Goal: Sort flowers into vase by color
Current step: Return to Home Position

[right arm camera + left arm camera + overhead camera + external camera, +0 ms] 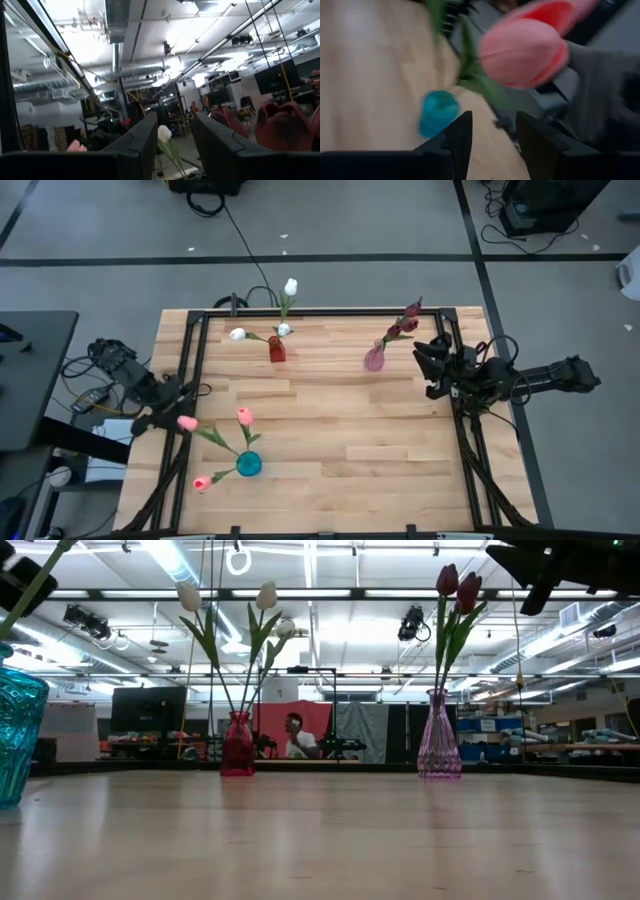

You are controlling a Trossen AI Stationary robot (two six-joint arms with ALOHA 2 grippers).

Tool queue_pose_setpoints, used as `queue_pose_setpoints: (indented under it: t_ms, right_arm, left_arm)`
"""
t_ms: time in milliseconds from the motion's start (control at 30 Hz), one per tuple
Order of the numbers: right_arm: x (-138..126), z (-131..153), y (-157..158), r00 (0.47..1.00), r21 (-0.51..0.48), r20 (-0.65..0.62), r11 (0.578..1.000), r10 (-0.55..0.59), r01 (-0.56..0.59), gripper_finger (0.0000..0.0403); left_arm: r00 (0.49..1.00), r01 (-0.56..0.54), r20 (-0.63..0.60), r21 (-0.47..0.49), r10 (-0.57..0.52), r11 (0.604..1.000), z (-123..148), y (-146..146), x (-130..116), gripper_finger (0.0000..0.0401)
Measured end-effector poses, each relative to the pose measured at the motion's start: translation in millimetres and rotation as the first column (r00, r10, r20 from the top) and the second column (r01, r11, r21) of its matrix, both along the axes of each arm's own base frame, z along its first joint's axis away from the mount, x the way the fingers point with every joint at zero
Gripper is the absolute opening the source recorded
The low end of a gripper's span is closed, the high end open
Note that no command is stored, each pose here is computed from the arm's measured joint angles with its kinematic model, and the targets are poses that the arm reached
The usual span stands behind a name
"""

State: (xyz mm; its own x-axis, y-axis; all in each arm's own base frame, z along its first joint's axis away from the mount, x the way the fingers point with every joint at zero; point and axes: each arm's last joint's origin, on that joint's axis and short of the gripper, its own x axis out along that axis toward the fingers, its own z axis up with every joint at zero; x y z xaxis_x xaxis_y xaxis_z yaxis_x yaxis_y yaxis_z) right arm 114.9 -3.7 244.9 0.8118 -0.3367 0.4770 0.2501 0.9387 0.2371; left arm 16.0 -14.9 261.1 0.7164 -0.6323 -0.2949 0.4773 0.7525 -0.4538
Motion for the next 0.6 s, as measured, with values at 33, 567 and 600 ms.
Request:
queue_pose_setpoints:
  t_ms: [33, 567, 600]
  right_arm:
    - [0.4, -0.6, 0.0, 1.000, -0.001, -0.008, 1.000, 0.000, 0.000, 0.0138]
    - [1.7, -2.3, 0.1, 1.000, 0.029, -0.015, 0.999, 0.027, -0.026, 0.0138]
    - [2.2, -3.2, 0.4, 0.999, 0.024, -0.026, 0.999, 0.035, -0.034, 0.0138]
  left_arm:
    - [0.999, 0.035, 0.006, 0.000, -0.035, 0.999, 0.3, -0.8, -0.6, 0.0156]
    - [0.939, -0.342, -0.030, 0.026, 0.343, 0.939, -4.6, 8.6, 4.3, 0.0156]
    - [0.922, -0.387, 0.008, -0.015, 0.387, 0.922, -0.6, 8.5, 6.8, 0.0156]
